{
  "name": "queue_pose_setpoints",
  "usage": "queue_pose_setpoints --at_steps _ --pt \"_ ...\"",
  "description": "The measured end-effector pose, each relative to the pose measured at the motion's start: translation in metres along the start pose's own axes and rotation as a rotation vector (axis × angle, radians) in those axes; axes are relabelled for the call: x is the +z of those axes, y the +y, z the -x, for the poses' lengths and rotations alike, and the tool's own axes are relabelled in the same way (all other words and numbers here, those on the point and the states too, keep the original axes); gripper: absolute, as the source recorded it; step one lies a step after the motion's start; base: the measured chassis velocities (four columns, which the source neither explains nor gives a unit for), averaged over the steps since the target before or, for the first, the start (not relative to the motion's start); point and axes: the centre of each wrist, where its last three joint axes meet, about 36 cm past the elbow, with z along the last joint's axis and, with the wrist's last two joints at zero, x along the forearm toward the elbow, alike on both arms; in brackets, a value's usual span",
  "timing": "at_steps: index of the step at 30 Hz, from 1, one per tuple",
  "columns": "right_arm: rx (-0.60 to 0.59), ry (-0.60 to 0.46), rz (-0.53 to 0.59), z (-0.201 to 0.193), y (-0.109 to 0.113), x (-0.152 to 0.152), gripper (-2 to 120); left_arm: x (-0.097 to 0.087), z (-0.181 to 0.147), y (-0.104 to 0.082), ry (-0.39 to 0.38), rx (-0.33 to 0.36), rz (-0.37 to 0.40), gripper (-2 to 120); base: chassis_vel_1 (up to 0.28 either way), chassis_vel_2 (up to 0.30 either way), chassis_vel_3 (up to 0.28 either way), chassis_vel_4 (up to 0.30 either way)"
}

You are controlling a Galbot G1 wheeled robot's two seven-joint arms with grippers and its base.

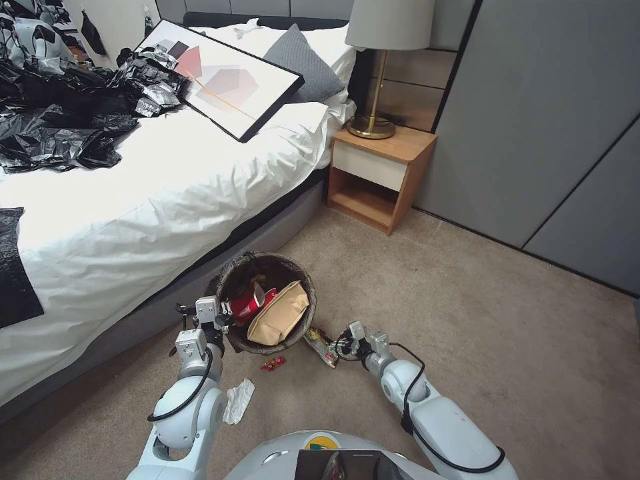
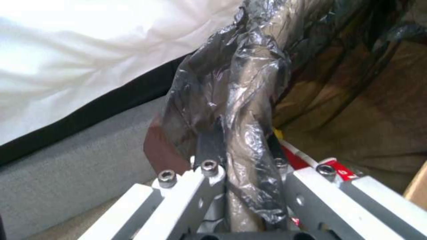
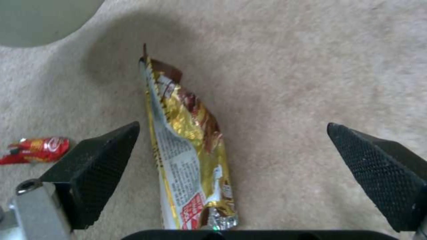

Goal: Pick up the trash bin, then pick up the garbage from the floor and place it into the trash bin.

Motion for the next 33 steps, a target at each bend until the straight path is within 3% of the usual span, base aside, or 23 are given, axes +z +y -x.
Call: queue_pose_setpoints --at_steps 28,33 --pt "-0.023 0.127 -0.114 0.056 0.002 0.045 100 0.005 0.000 -0.006 0.009 0.002 0.008 3 0.000 0.000 0.000 0.000" --pt "-0.018 0.129 -0.117 0.056 0.001 0.048 89 0.004 0.000 -0.006 0.009 0.002 0.008 3 0.000 0.000 0.000 0.000"
